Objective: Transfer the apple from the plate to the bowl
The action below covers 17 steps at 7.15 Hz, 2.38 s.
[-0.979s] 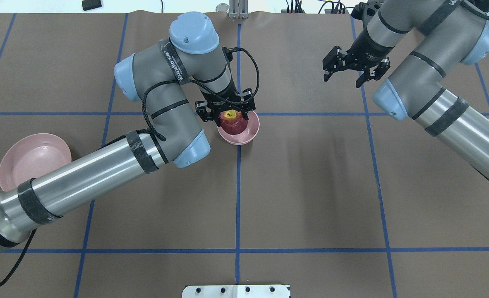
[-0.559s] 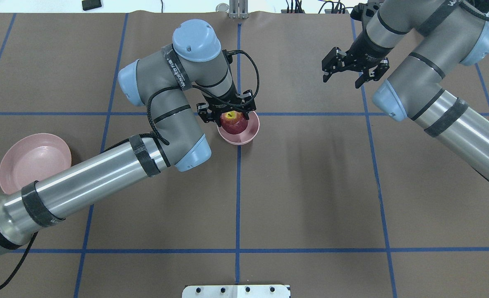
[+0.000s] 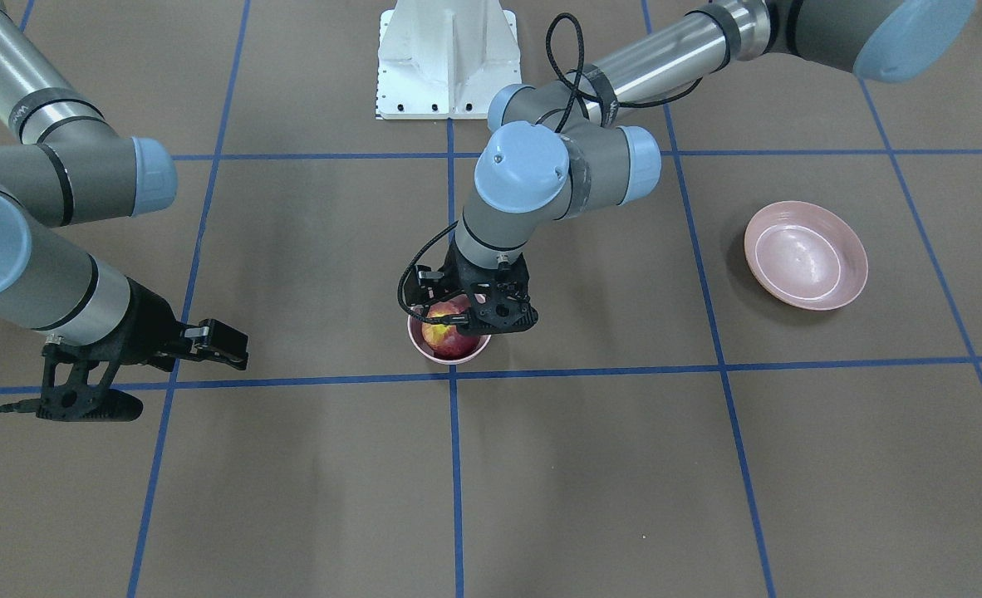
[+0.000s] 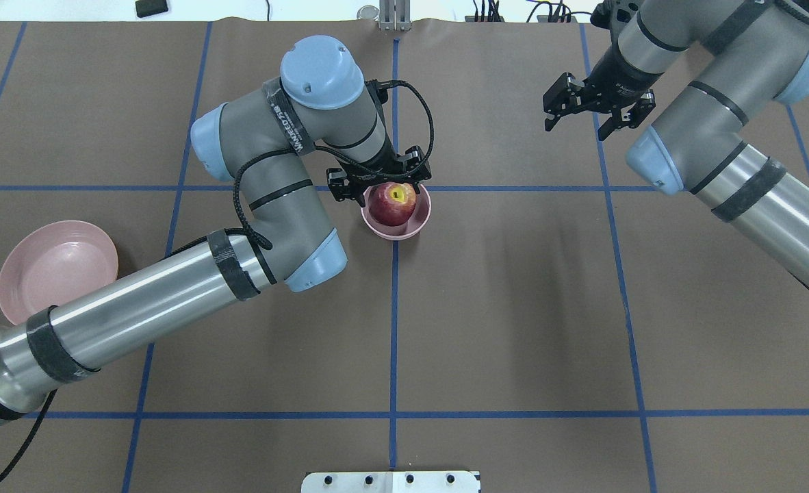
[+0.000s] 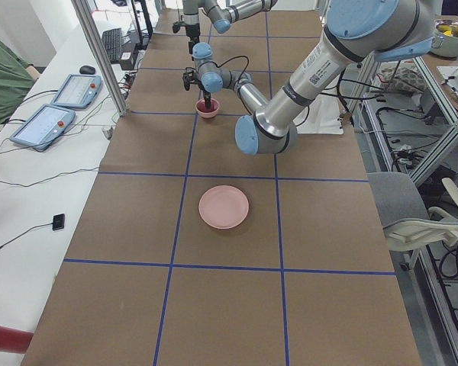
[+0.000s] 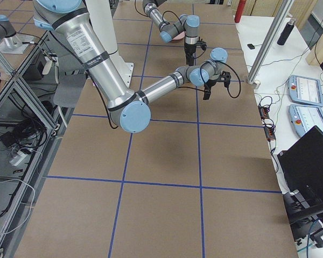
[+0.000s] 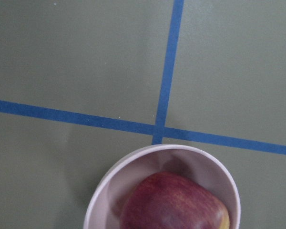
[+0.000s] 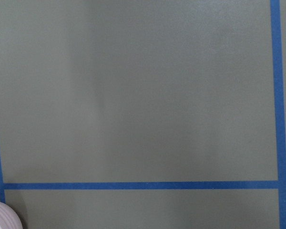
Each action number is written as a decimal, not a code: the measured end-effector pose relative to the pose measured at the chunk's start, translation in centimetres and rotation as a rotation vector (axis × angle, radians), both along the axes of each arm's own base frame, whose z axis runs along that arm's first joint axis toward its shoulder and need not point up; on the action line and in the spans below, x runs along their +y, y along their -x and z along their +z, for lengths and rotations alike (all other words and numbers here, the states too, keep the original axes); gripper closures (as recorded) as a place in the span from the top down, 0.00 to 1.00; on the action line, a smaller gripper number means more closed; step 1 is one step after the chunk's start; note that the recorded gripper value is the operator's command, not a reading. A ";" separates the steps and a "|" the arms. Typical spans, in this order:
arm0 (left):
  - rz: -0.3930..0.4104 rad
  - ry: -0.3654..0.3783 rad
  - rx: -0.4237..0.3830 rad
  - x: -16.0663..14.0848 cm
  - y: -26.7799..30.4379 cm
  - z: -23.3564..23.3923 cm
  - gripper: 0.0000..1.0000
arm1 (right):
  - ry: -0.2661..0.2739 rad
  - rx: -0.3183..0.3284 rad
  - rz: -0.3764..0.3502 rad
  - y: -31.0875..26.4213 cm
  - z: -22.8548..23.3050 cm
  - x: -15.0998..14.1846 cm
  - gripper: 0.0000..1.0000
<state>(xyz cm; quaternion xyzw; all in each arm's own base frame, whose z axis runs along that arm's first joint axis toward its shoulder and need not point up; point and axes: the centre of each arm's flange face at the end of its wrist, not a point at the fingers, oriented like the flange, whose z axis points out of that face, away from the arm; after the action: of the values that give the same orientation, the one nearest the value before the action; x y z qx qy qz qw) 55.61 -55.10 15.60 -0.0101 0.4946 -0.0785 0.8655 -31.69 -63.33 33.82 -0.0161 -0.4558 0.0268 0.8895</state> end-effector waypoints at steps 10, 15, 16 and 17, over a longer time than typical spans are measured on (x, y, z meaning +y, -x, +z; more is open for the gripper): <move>0.141 -0.300 -0.325 -2.8 54.7 31.0 0.98 | -0.156 0.292 -0.109 -27.2 20.1 3.3 1.00; 0.229 -0.174 -0.340 5.1 59.9 51.2 0.98 | -0.031 0.214 -0.022 -33.8 29.8 11.1 1.00; 0.222 -0.176 -0.322 6.0 60.2 53.0 0.98 | -0.013 0.214 -0.004 -35.2 30.9 12.9 1.00; 0.201 -0.174 -0.279 6.5 60.7 53.1 0.98 | -0.004 0.215 0.020 -36.6 31.1 13.9 1.00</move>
<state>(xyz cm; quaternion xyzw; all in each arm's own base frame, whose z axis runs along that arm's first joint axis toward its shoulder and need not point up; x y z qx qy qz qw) -5.13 -48.63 68.72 0.0263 0.3712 0.0509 0.9268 4.95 -49.48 64.92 -0.0068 -0.3579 0.0361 0.9330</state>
